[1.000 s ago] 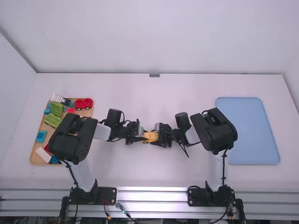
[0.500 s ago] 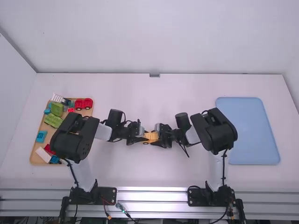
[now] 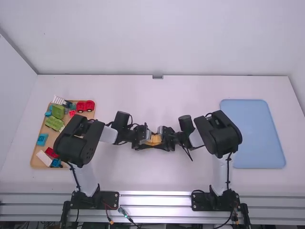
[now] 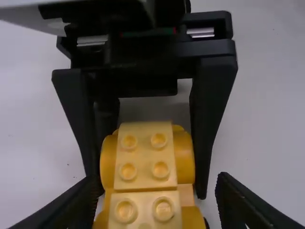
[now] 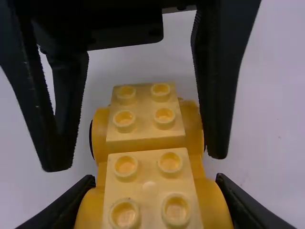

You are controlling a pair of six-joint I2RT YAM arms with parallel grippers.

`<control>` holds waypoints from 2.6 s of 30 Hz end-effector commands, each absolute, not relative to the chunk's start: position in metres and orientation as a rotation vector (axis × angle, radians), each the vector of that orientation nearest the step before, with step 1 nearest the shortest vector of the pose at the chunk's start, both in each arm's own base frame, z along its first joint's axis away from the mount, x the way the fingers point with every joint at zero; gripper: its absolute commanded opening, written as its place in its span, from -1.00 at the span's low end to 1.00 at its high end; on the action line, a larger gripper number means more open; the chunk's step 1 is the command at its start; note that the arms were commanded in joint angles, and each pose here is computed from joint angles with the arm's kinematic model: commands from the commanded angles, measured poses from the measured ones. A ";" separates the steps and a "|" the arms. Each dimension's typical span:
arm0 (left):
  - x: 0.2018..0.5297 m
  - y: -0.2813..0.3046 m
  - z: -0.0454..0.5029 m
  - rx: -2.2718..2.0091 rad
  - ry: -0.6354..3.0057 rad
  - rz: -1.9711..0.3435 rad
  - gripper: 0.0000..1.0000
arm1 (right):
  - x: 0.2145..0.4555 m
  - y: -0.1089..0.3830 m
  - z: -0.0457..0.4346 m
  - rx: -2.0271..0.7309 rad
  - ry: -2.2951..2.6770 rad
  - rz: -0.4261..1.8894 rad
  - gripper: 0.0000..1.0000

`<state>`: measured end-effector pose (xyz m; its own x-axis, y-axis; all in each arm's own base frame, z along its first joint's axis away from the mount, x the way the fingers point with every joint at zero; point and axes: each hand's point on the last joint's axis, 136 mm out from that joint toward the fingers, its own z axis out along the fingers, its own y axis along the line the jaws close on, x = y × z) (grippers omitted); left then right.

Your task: Assemble lego blocks to make yellow taxi

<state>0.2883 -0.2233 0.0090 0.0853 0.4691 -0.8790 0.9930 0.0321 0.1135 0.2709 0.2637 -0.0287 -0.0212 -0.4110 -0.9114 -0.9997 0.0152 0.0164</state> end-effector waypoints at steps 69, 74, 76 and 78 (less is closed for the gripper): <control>0.329 -0.187 0.160 1.393 1.275 -0.713 -0.31 | 0.274 0.261 -0.040 -1.504 1.579 0.942 -0.12; 0.352 -0.154 0.180 1.233 1.475 -0.567 0.99 | 0.274 0.261 -0.040 -1.504 1.580 0.942 0.23; 0.357 -0.142 0.179 1.159 1.574 -0.545 0.99 | 0.276 0.261 -0.039 -1.493 1.591 0.948 0.46; 0.360 -0.133 0.178 1.067 1.660 -0.577 0.98 | 0.285 0.264 -0.034 -1.425 1.661 0.974 0.97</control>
<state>0.3522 -0.1476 0.1814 0.0938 0.3929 -0.9148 0.8952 0.3687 0.2502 0.2736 0.2630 -0.0296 -0.0366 -0.4177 -0.9078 -0.9992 0.0310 0.0260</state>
